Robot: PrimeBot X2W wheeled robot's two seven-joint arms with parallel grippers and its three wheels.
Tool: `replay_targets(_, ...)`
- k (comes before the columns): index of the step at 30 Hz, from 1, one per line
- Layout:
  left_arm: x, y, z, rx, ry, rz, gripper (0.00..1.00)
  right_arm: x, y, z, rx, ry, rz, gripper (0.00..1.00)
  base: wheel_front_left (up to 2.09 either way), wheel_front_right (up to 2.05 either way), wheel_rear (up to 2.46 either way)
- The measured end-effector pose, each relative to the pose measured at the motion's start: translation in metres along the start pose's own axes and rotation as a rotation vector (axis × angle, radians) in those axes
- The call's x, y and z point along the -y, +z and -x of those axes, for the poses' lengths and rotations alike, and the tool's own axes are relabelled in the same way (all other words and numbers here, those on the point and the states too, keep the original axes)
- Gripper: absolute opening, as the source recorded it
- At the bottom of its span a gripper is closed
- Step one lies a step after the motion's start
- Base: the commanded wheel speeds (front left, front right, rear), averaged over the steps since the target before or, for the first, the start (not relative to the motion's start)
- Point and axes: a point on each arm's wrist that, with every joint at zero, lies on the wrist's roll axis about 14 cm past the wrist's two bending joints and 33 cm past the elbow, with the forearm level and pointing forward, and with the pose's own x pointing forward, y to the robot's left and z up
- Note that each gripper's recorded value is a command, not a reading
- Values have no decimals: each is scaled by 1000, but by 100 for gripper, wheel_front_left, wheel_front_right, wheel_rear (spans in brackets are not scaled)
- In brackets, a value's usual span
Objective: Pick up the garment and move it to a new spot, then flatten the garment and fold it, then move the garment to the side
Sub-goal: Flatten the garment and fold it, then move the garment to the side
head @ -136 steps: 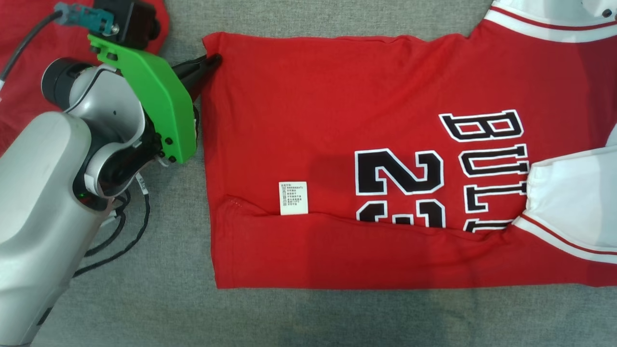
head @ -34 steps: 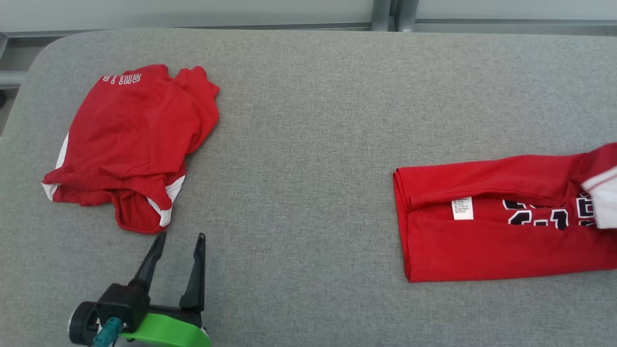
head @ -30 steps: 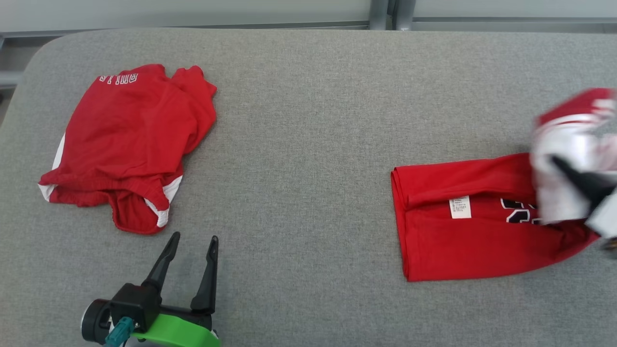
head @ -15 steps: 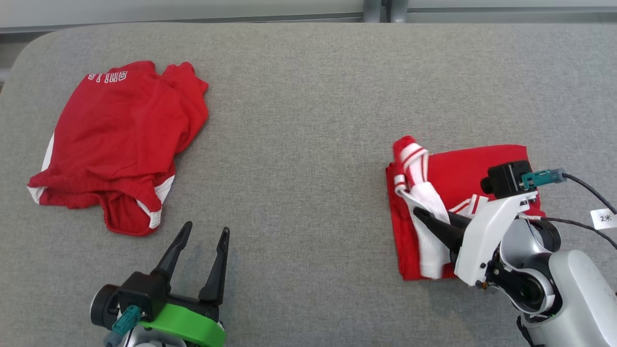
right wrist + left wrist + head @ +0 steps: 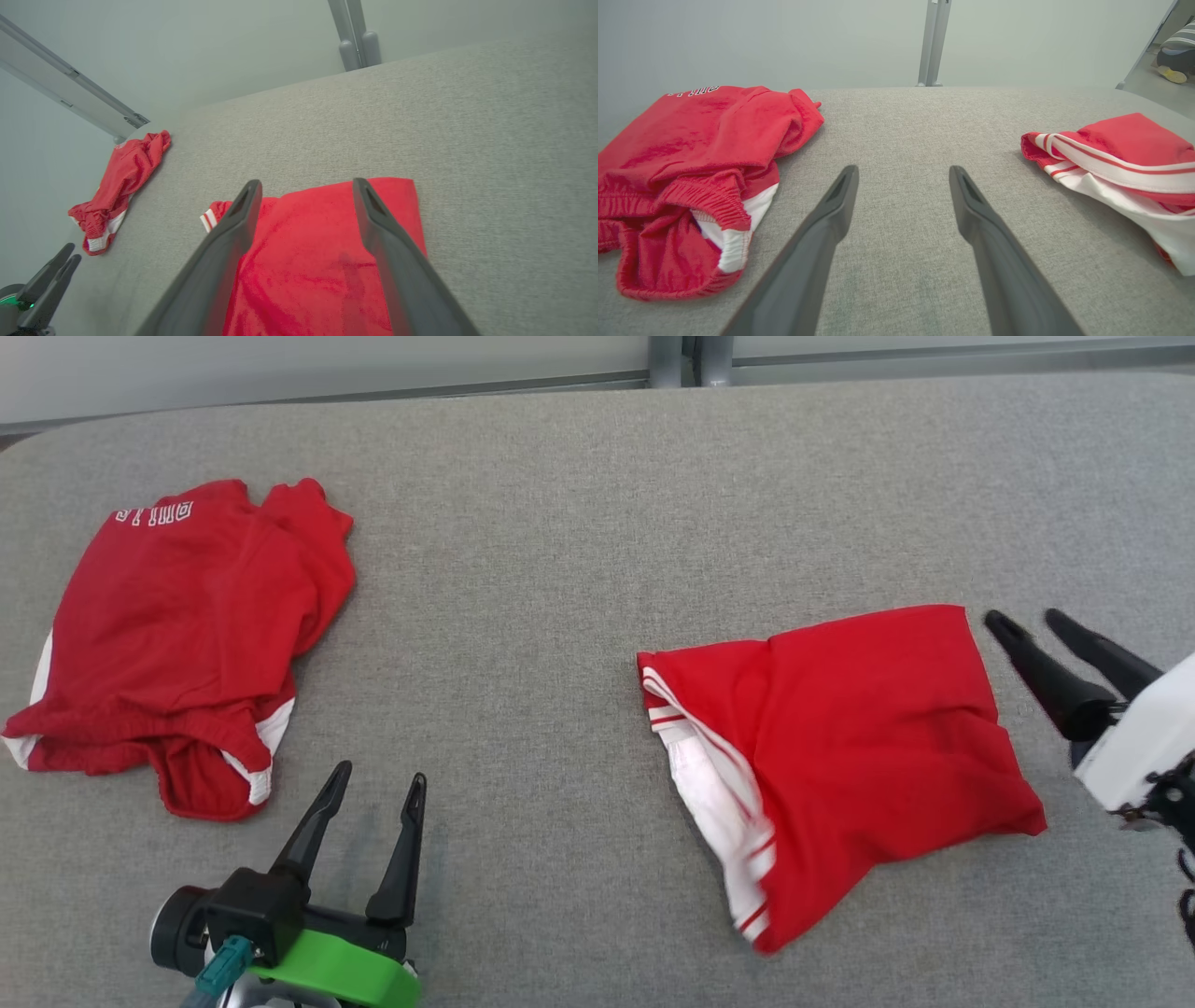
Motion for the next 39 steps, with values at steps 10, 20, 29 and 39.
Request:
replay_targets(10, 4, -15, -17, -41, -40, 8, 100, 82, -80, -5, -298, -231, -6, 100, 0, 0, 0)
replay_targets(20, -7, -22, -24, -55, -14, 8, 100, 69, -113, -50, -409, -141, -94, 0, 0, 0, 0)
replay_targets(29, 14, -10, -43, -9, -101, -13, 100, 81, -85, -34, -332, -159, -87, 0, 0, 0, 0)
replay_targets(39, 71, 0, -80, 21, -311, -22, 100, 155, -53, 29, -186, -430, -35, 0, 0, 0, 0)
